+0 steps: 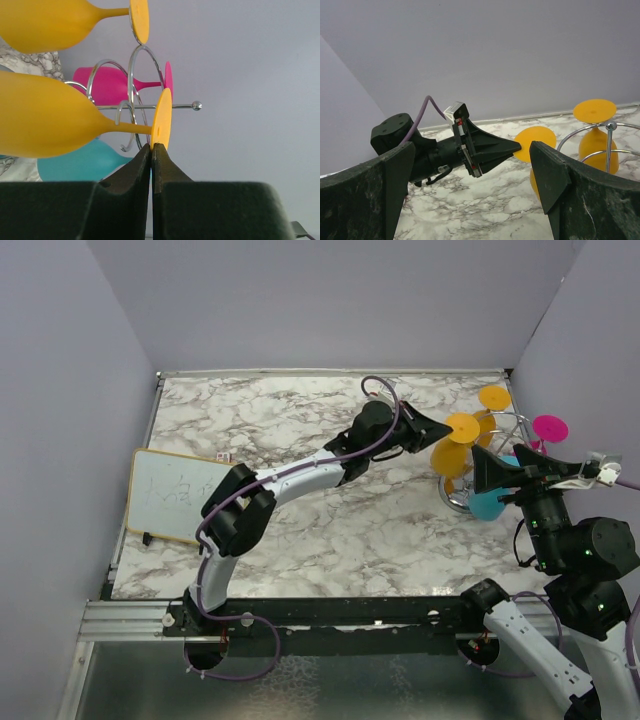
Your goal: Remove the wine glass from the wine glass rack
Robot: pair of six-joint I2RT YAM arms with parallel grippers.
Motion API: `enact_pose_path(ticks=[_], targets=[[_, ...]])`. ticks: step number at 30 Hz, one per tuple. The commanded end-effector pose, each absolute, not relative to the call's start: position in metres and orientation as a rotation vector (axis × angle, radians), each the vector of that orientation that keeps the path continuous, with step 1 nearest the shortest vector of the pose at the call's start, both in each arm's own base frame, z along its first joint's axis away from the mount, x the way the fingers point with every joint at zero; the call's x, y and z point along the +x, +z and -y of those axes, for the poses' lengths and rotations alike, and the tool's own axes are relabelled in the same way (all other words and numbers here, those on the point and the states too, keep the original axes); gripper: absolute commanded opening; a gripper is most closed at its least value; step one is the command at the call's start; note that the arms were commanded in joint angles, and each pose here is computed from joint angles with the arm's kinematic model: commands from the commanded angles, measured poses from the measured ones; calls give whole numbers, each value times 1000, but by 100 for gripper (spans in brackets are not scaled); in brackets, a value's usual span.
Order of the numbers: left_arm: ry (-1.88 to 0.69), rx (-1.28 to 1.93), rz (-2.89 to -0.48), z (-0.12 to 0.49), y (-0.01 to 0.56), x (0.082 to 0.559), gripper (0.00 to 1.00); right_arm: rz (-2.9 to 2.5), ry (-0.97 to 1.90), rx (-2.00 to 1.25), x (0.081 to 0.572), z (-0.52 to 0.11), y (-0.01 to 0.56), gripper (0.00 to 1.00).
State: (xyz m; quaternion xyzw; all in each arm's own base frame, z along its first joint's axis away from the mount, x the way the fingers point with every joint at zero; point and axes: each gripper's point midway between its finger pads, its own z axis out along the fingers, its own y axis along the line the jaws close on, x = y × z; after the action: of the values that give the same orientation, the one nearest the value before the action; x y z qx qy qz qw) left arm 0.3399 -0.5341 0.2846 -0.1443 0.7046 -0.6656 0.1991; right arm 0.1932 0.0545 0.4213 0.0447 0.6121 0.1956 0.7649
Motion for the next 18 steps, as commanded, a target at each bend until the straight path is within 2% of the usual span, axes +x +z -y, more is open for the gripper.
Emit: enact_pose_path(ticks=[1, 18], targets=[[-1909, -401, -1873, 521, 327, 331, 6, -1310, 454, 110, 190, -55, 430, 100], [-1868, -354, -1892, 488, 324, 325, 3, -1318, 469, 121, 188, -55, 428, 100]])
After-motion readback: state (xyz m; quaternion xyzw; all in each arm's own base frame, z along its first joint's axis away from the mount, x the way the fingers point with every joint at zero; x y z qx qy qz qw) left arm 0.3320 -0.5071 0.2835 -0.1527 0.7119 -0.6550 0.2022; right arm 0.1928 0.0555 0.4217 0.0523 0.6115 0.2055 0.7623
